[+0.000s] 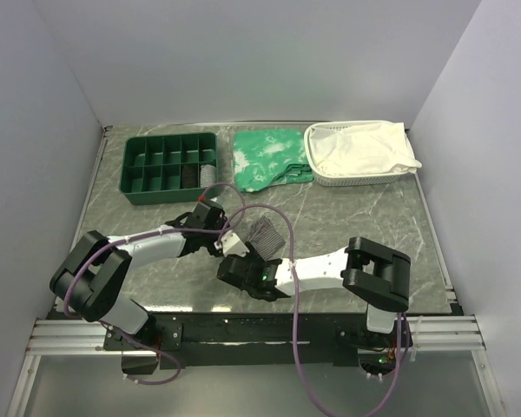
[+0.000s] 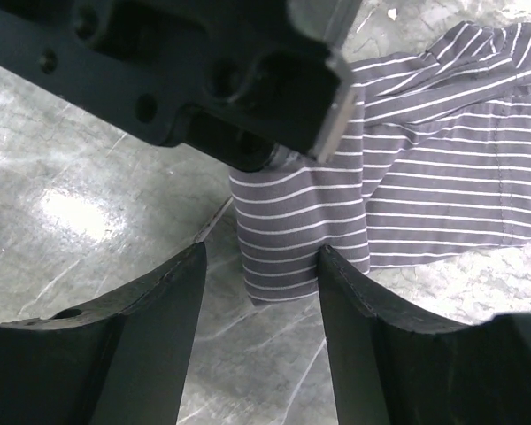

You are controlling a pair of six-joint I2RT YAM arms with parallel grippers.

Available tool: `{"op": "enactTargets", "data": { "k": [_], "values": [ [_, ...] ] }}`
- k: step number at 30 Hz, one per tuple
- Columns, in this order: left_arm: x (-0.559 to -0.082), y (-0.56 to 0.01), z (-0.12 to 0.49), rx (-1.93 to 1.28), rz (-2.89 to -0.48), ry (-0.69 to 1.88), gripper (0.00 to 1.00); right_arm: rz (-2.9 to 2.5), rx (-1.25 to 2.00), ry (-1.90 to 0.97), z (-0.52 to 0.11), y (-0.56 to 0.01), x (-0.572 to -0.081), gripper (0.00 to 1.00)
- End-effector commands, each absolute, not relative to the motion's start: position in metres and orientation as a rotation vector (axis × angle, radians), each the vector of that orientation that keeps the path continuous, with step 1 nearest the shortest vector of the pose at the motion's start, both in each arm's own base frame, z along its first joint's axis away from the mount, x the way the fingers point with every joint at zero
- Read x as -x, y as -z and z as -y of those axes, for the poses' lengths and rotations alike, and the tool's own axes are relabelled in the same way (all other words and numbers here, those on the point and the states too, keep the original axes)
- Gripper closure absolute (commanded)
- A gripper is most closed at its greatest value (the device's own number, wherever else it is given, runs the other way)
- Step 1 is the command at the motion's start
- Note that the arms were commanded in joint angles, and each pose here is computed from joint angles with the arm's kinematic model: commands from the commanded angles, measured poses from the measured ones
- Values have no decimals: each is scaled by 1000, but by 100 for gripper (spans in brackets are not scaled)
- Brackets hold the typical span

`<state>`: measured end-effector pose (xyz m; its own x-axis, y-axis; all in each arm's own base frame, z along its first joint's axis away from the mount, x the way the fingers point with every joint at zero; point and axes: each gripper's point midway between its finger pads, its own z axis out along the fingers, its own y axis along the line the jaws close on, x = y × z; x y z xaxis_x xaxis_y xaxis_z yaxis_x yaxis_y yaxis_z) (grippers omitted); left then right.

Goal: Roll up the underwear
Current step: Roll the underwear to the center of the board.

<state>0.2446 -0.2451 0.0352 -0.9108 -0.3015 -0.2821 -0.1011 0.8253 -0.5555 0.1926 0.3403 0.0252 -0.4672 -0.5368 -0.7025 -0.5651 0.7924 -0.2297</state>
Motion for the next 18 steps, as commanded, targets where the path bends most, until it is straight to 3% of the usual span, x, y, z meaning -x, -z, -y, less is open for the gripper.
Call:
{"op": "enactTargets", "data": {
  "k": [1, 4, 13, 18],
  "values": [
    [-242, -31, 237, 264, -2680, 693, 77, -2216, 799, -29, -329, -4, -190, 41],
    [-243, -31, 234, 258, -2678, 670, 76, -2230, 796, -29, -325, 1, -190, 44],
    [-249, -36, 234, 254, -2663, 671, 72, -2276, 818, -108, -324, 9, -184, 74],
    [-256, -41, 231, 271, -2648, 670, 67, -2300, 849, -222, -333, 5, -177, 78]
  ]
}}
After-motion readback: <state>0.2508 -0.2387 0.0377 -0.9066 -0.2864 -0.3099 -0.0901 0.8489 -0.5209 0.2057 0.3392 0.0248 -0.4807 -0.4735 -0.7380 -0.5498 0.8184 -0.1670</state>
